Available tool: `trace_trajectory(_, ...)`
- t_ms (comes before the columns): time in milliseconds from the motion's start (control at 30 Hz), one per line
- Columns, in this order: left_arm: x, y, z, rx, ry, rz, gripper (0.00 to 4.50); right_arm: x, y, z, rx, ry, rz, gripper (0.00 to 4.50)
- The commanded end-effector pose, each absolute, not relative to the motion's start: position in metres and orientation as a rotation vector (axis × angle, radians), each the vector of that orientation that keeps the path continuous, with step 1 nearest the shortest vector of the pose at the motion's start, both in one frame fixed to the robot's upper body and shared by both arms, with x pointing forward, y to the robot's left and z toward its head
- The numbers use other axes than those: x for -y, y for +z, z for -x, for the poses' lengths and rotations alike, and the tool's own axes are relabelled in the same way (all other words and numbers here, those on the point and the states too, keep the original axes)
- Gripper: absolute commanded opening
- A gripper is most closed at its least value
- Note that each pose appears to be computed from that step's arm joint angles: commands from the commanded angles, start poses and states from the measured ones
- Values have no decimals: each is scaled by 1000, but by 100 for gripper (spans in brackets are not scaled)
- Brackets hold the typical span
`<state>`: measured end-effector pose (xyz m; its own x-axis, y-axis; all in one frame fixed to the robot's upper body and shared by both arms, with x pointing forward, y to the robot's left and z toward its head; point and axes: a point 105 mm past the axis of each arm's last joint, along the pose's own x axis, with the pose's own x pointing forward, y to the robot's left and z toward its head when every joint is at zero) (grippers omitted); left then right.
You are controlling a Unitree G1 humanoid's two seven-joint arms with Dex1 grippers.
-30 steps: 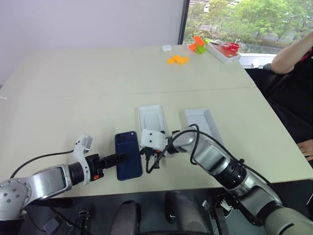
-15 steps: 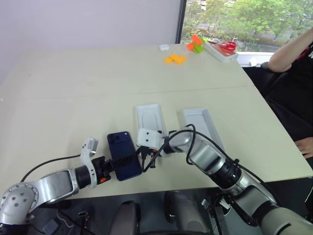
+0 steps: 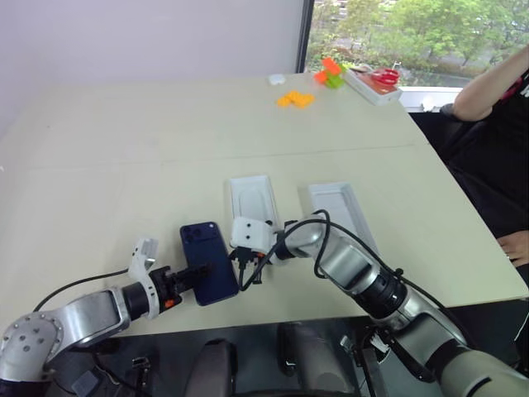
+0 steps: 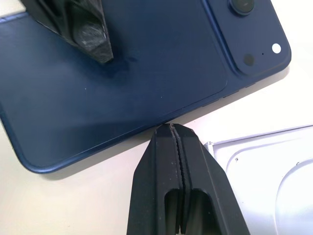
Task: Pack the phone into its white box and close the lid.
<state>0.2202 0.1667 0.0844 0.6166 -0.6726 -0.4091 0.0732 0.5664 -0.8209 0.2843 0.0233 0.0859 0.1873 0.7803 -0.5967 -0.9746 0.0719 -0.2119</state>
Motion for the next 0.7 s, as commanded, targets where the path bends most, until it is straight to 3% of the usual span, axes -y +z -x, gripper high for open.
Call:
trace_trajectory(33,-170,94,-222,-750,-499,870,125,-28,90,-284,-345,1369,648,0)
trace_trajectory(200,-173,94,-222,-734,-480,894,125,-28,90,-284,-346,1370,647,0)
trace_trajectory(333,-173,95,-222,-720,-476,909,1,-28,91,-285,-339,1370,656,0)
trace_trajectory(700,-185,118,-217,-606,-522,920,1,-11,120,-284,-252,1345,708,0)
